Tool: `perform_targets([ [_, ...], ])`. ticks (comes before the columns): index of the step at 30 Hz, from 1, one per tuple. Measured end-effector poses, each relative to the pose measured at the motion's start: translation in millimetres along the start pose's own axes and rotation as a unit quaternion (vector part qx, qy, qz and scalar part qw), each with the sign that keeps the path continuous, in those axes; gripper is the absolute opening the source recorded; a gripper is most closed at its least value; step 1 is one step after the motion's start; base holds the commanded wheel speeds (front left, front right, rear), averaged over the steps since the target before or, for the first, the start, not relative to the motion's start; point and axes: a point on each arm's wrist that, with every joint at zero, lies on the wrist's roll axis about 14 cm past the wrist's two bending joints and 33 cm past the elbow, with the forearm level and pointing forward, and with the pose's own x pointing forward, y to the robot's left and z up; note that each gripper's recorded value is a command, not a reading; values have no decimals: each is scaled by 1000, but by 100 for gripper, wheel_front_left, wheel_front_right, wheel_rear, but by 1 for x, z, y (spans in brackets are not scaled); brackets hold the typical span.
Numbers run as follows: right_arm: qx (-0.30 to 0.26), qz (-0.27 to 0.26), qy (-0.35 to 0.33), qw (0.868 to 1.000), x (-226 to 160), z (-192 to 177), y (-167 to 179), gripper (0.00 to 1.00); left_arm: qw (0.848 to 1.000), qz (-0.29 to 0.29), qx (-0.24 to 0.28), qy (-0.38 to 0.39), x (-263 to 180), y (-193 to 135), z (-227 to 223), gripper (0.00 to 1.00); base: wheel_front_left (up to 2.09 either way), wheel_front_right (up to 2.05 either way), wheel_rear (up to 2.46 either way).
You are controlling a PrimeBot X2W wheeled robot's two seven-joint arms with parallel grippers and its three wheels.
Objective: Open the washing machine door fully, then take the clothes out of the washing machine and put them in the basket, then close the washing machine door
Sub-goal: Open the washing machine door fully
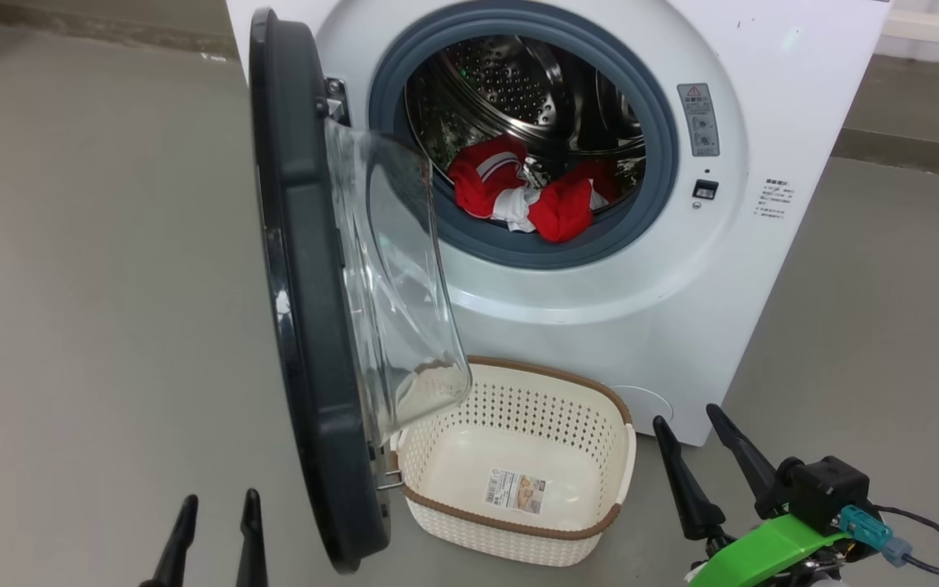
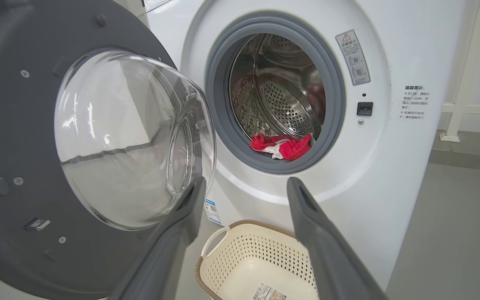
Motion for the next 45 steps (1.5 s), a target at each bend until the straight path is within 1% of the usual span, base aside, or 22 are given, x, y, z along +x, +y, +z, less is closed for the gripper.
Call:
perform_targets([
  [1, 2, -1, 0, 1000, 0, 0, 0, 100, 1000, 0, 0, 1, 0, 0, -1, 31, 0, 0, 0],
  [2, 3, -2, 1, 1000, -1, 0, -1, 100, 1000, 0, 1, 2, 0, 0, -1, 0, 0, 0, 0],
  [5, 3, -3, 2, 1000, -1, -1, -2, 100, 1000, 0, 1, 0, 1, 0, 0, 0, 0, 0, 0],
  [8, 3, -4, 2, 1000, -2, -1, -2, 100, 1000, 0, 1, -17, 6, 0, 11, 0, 0, 0, 0],
  [12, 1, -3, 1, 1000, -3, 0, -1, 100, 997, -9, -6, -78, 23, -9, 53, 0, 0, 0, 0],
  [13, 2, -3, 0, 1000, -3, 1, -1, 100, 994, -20, -10, -110, 30, -17, 77, 0, 0, 0, 0],
  [18, 1, -7, -2, 1000, -5, 2, -2, 100, 982, -52, -20, -181, 38, -40, 132, 0, 0, 0, 0],
  [21, 1, -9, -3, 1000, -6, 2, -4, 100, 975, -82, -25, -206, 38, -60, 154, 0, 0, 0, 0],
  [24, 1, -12, -3, 1000, -8, 2, -5, 100, 970, -117, -30, -213, 36, -84, 163, 0, 0, 0, 0],
  [28, 2, -15, -2, 1000, -9, 2, -7, 100, 968, -164, -38, -187, 33, -115, 153, 0, 0, 0, 0],
  [31, 2, -18, -1, 1000, -10, 1, -9, 100, 969, -199, -48, -140, 32, -137, 130, 0, 0, 0, 0],
  [34, 3, -22, 1, 1000, -11, -1, -12, 100, 971, -218, -53, -85, 32, -149, 100, 0, 0, 0, 0],
  [38, 3, -27, 4, 1000, -12, -3, -16, 100, 975, -216, -53, -30, 36, -152, 68, 0, 0, 0, 0],
  [45, 7, -33, 10, 999, -12, -8, -21, 100, 982, -180, -41, 39, 43, -138, 24, 0, 0, 0, 0],
])
